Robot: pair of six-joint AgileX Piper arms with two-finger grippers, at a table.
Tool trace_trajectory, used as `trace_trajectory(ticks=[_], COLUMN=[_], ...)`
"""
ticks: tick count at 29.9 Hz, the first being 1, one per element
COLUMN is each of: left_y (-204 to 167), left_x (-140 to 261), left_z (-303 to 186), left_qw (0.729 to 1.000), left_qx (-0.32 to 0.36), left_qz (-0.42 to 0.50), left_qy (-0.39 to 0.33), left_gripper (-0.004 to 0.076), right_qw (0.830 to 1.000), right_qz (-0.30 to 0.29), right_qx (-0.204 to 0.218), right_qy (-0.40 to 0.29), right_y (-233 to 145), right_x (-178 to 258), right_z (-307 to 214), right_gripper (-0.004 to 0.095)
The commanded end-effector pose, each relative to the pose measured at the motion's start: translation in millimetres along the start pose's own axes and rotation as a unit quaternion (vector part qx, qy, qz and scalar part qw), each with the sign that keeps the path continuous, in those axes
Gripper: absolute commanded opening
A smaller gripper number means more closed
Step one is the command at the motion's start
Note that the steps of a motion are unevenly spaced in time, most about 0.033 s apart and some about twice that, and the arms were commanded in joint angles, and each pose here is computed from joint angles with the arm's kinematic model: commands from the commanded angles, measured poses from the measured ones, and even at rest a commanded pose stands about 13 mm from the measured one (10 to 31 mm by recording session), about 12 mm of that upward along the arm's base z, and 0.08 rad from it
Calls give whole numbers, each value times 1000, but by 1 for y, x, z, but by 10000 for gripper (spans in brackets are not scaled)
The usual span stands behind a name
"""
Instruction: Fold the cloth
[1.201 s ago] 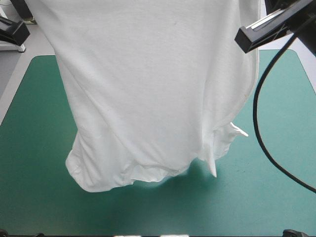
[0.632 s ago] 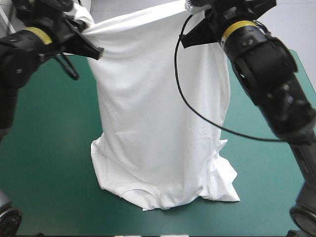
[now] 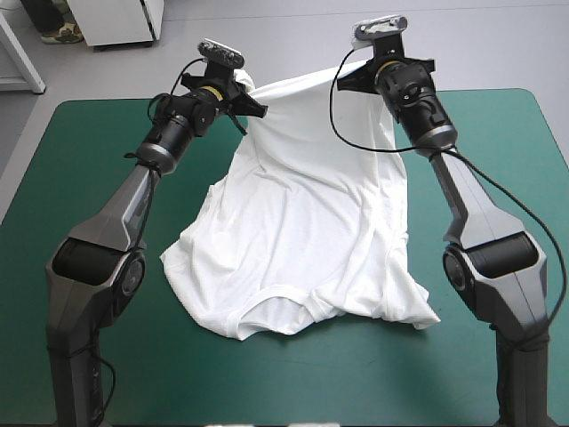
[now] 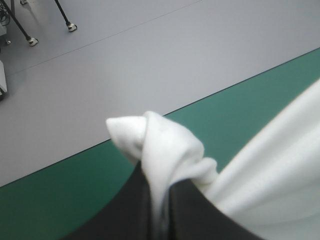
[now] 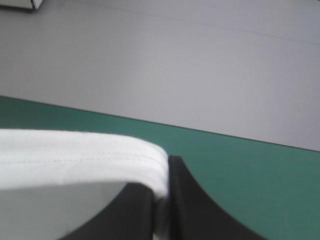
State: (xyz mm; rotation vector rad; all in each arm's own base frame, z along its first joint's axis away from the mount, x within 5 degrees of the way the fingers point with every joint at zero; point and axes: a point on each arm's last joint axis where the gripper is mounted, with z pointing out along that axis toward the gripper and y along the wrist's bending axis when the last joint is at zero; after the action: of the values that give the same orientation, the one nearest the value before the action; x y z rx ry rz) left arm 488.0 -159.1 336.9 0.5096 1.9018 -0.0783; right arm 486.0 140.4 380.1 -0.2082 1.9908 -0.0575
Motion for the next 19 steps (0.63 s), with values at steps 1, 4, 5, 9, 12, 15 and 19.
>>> trace_trajectory(ticks=[1,4,5,9,12,15,19], left_y=[8,7,9,17,26,33,38], left_x=[-25,-16,-14,-21,-35,-51,-64], left_z=[-8,5,8,-5,-32,-71,-121], left_qw=[995,994,994,996,999,998,994], left_qx=[-23,-22,-23,-25,-32,-46,-52], left_qz=[-7,-29,-34,-32,-7,15,3], left_qy=[-95,-103,-103,-82,-27,33,94], left_gripper=[11,169,239,527,529,507,506], right_qw=[998,999,999,1000,999,998,994], right_qz=[-4,13,23,28,32,37,25], right_qx=[0,-11,-13,6,20,35,42], right_qy=[-62,-43,-37,0,21,46,97], right_y=[-5,-5,-7,-21,-29,-41,-52], right_x=[-15,-3,0,1,-10,-24,-30], right_z=[-3,14,17,9,-18,-59,-105], right_gripper=[20,312,436,946,923,884,816])
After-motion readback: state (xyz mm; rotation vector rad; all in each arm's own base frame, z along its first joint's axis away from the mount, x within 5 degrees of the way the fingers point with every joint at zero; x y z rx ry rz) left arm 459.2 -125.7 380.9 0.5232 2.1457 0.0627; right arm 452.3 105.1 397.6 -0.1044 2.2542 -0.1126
